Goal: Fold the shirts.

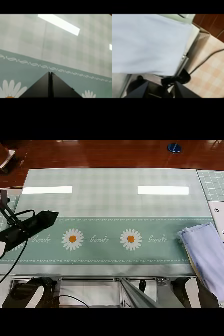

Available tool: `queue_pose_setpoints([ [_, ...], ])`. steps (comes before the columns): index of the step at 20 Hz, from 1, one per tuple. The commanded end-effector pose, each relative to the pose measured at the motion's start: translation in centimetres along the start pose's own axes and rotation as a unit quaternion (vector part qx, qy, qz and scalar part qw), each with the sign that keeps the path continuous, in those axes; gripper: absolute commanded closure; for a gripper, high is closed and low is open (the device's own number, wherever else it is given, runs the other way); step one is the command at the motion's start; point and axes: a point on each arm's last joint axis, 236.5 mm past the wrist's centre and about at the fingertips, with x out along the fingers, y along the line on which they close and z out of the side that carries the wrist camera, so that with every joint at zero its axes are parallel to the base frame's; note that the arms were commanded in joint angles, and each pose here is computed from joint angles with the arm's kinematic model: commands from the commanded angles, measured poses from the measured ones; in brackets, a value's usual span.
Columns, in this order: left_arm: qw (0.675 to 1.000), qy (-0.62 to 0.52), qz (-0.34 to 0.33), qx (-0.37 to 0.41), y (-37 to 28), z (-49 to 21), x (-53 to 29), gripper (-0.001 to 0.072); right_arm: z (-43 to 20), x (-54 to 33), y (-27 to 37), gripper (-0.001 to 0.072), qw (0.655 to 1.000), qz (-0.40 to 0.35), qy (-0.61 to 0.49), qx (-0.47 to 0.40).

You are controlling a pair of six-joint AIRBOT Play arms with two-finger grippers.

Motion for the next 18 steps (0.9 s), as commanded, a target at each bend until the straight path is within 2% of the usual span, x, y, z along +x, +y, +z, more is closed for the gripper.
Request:
queue_pose_setpoints([
  [1, 0.996, -0.067, -0.027, 0.060, -3.1, 5.2, -0.9, 0.0689, 4.8, -3.4, 8.8, 0.0607, 0.983, 0.175, -0.036, -0.046],
  [2, 0.991, -0.098, -0.035, 0.079, -4.8, 8.3, -1.5, 0.0689, 6.4, -6.7, 13.9, 0.0687, 0.957, 0.274, -0.069, -0.074],
  [4, 0.986, -0.113, -0.054, 0.112, -8.7, 13.2, -1.6, 0.0689, 7.6, -14.5, 23.6, 0.0688, 0.879, 0.438, -0.133, -0.136],
  [6, 0.979, -0.071, -0.079, 0.176, -13.1, 15.1, 0.3, 0.0688, 5.5, -19.3, 31.5, 0.0687, 0.815, 0.500, -0.188, -0.225],
  [7, 0.975, -0.035, -0.090, 0.198, -14.6, 14.7, 1.8, 0.0689, 3.9, -19.7, 34.7, 0.0687, 0.798, 0.500, -0.208, -0.266],
  [8, 0.972, 0.014, -0.091, 0.216, -15.3, 13.3, 3.8, 0.0689, 2.0, -18.3, 37.4, 0.0687, 0.794, 0.468, -0.221, -0.320],
  [10, 0.960, 0.104, -0.045, 0.254, -12.6, 9.3, 7.8, 0.0689, -0.6, -11.9, 40.2, 0.0688, 0.815, 0.348, -0.211, -0.411],
  [12, 0.953, 0.168, 0.022, 0.251, -7.9, 6.1, 10.9, 0.0689, -0.9, -5.0, 40.9, 0.0688, 0.839, 0.238, -0.181, -0.454],
  [15, 0.951, 0.192, 0.042, 0.238, -5.9, 4.9, 12.9, 0.0688, -1.6, -0.3, 42.2, 0.0687, 0.851, 0.204, -0.130, -0.467],
  [18, 0.951, 0.194, 0.042, 0.237, -5.9, 4.8, 12.9, 0.0688, -1.8, 0.4, 42.4, 0.0688, 0.852, 0.199, -0.122, -0.470],
])
